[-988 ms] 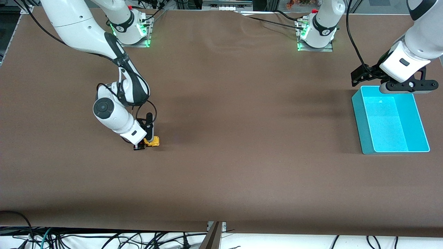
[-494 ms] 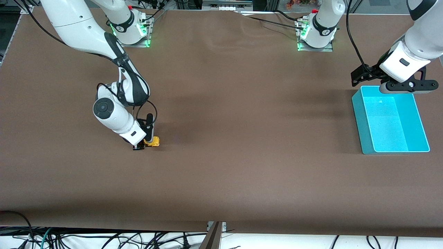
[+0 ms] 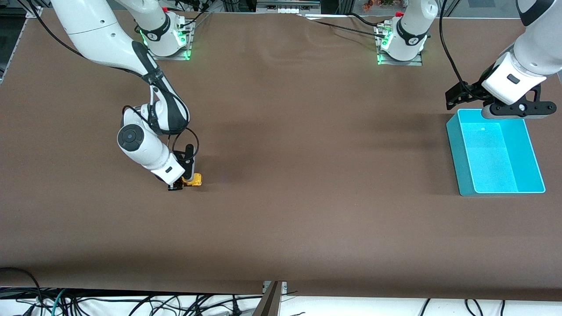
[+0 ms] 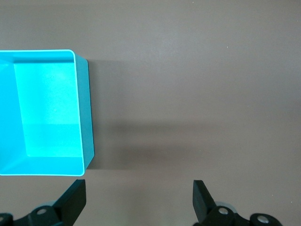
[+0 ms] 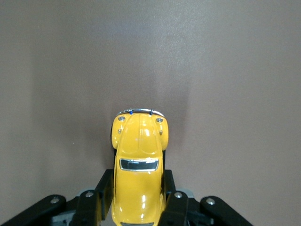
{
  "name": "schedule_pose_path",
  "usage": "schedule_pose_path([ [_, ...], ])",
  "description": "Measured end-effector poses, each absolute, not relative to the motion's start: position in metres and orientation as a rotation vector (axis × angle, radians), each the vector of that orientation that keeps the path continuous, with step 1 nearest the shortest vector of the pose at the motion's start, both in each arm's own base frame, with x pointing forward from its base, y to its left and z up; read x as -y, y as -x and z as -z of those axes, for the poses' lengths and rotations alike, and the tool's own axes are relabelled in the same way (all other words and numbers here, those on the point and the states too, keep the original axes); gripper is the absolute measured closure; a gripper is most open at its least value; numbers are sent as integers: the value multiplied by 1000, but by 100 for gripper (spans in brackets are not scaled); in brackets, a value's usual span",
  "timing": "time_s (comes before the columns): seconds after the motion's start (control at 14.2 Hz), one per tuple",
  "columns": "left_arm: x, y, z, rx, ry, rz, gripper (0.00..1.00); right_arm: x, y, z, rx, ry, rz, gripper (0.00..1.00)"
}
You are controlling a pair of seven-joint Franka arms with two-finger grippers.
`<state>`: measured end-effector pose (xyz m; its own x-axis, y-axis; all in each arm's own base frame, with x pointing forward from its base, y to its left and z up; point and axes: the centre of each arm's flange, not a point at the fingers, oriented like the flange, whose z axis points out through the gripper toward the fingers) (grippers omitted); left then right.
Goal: Wind and store yellow beetle car
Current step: 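Pull the yellow car backward with the right gripper, winding it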
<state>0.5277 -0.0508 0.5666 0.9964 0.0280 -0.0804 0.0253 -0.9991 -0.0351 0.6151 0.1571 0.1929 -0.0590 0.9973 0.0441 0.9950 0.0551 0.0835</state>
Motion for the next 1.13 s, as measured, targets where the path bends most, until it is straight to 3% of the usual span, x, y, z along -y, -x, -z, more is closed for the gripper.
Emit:
schedule_pose_path([
  [1.13,50,-528,-566,43,3105,-127,0,-71,-627,-193,-2299,-2125,-80,54],
])
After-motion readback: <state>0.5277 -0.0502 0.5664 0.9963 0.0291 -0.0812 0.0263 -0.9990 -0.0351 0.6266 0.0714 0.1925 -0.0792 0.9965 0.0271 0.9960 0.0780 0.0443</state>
